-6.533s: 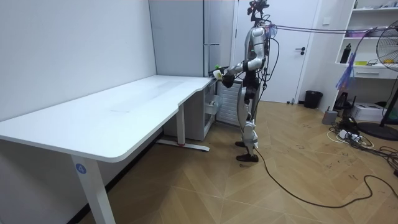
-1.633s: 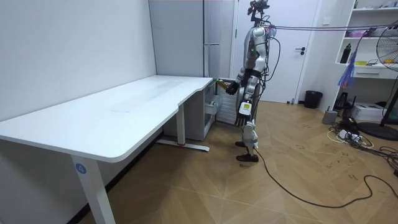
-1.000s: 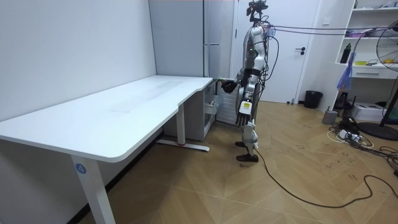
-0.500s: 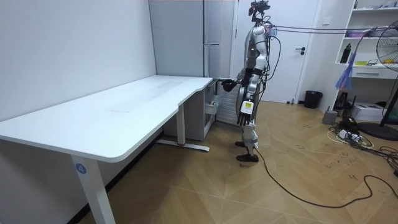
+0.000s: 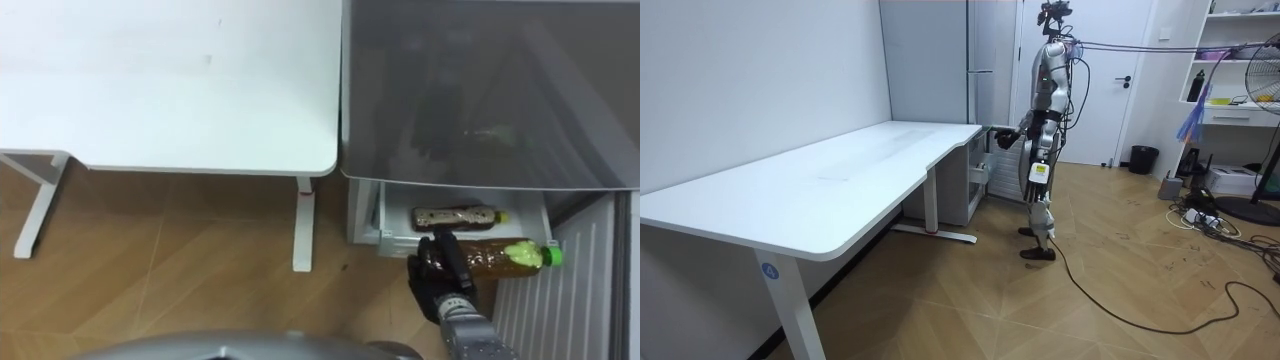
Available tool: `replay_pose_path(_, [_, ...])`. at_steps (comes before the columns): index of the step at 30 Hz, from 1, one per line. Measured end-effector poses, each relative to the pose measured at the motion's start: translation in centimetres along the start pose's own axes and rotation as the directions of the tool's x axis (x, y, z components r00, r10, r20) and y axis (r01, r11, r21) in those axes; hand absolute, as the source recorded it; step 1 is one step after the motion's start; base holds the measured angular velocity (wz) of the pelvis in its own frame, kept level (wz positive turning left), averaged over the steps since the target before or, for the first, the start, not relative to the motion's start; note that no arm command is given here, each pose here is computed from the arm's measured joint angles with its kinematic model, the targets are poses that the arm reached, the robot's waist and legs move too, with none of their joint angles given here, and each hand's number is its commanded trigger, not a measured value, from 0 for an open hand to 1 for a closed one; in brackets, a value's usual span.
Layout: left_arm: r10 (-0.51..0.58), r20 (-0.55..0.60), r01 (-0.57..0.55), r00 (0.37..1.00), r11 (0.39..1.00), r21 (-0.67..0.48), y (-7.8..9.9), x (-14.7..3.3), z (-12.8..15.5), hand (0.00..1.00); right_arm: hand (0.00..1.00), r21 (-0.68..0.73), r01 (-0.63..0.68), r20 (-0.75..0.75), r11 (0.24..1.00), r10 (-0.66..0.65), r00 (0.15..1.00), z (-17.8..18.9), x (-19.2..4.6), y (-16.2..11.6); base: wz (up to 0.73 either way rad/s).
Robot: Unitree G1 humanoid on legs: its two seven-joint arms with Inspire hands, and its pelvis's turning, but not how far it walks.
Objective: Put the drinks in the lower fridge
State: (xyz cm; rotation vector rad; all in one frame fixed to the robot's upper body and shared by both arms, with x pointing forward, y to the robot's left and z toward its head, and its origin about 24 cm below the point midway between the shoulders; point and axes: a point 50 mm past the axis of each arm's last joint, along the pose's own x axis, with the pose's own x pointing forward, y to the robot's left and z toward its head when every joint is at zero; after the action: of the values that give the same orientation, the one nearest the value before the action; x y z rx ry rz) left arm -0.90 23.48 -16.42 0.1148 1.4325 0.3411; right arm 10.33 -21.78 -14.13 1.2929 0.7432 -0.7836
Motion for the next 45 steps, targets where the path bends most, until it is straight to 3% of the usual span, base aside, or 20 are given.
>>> replay_pose_path(7, [-0.011,-0.014,0.012,1.0,1.0,0.005,0.0,0.0,-0.3,0.0,1.0,-0.002,0.001,0.008,1.0,-0.001,1.0,0.2,0.1,0.1,0.11])
replay_pose_path(12, [-0.034,-0.026,0.036,0.999,0.997,0.073,-0.1,0.0,-0.3,0.0,1.0,-0.009,-0.026,0.007,1.0,0.026,1.0,0.3,0.5,1.3,0.08])
replay_pose_path(19, [-0.051,0.015,0.049,0.999,0.994,0.099,-0.6,0.2,1.7,0.0,1.0,-0.026,-0.072,-0.005,0.997,0.072,0.997,0.5,2.2,5.2,0.05])
replay_pose_path(31, [-0.065,0.102,0.051,0.993,0.99,0.133,-1.0,0.7,7.5,0.0,1.0,-0.006,-0.141,0.007,0.99,0.141,0.99,2.1,3.8,12.2,0.09])
replay_pose_path(35, [-0.08,0.146,0.052,0.986,0.981,0.185,-1.4,0.5,9.3,0.0,1.0,-0.007,-0.163,0.044,0.987,0.164,0.986,3.8,3.7,14.1,0.01])
replay_pose_path(40, [-0.097,0.153,0.058,0.984,0.97,0.238,-1.8,0.5,9.4,0.0,1.0,-0.02,-0.168,0.065,0.986,0.169,0.984,5.0,3.5,15.2,0.01])
replay_pose_path(45, [-0.128,0.178,0.08,0.976,0.963,0.257,-2.4,0.4,11.0,0.0,1.0,-0.02,-0.224,0.11,0.974,0.225,0.968,7.0,2.8,18.5,0.08])
